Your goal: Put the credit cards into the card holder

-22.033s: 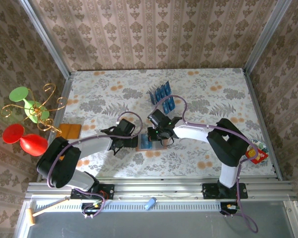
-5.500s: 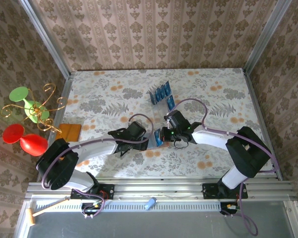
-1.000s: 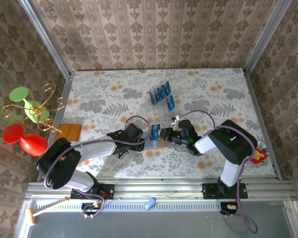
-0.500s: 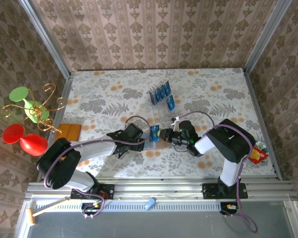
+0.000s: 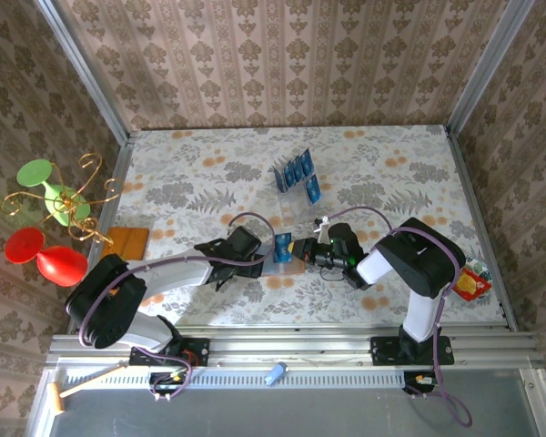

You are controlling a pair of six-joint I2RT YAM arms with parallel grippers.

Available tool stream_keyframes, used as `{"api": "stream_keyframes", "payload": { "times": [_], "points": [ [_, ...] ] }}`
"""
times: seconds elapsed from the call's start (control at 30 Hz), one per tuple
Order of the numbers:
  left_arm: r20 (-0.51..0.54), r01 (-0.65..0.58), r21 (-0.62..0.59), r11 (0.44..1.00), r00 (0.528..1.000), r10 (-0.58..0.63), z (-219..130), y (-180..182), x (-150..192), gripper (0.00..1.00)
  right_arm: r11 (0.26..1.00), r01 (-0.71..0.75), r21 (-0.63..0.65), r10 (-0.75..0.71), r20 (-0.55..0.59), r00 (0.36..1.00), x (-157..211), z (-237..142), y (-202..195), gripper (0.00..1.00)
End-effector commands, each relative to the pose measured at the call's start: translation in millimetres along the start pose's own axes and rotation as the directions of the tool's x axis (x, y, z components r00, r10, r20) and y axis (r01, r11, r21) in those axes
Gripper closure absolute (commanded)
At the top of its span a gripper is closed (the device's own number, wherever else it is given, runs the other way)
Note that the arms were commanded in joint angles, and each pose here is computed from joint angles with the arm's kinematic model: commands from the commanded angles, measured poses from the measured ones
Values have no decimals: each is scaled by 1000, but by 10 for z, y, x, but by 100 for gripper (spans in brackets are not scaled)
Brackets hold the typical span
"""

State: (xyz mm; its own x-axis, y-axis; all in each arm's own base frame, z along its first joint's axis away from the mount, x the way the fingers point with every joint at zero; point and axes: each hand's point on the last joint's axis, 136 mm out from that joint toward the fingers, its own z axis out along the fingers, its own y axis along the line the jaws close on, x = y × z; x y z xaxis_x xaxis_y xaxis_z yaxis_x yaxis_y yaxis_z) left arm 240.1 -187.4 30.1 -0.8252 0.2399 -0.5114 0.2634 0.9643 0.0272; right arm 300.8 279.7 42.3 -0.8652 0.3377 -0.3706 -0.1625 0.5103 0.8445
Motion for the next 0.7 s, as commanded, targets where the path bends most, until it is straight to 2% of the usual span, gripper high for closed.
{"api": "stream_keyframes", "payload": {
  "times": [0.0,0.3,0.67],
  "points": [
    [8,-12,-31,999,1000,12,-127,105,-67,0,1000,-9,-2,9,-23,1000,75,-4,-41,100],
    [40,-10,20,1000,999,9,-225,11,-259,0,999,-20,-26,19,-19,1000,60,-2,9,100],
    [-11,-22,-1,1000,1000,22,-50,22,-71,0,997,-42,-58,43,20,999,-40,-11,55,100]
  ]
}}
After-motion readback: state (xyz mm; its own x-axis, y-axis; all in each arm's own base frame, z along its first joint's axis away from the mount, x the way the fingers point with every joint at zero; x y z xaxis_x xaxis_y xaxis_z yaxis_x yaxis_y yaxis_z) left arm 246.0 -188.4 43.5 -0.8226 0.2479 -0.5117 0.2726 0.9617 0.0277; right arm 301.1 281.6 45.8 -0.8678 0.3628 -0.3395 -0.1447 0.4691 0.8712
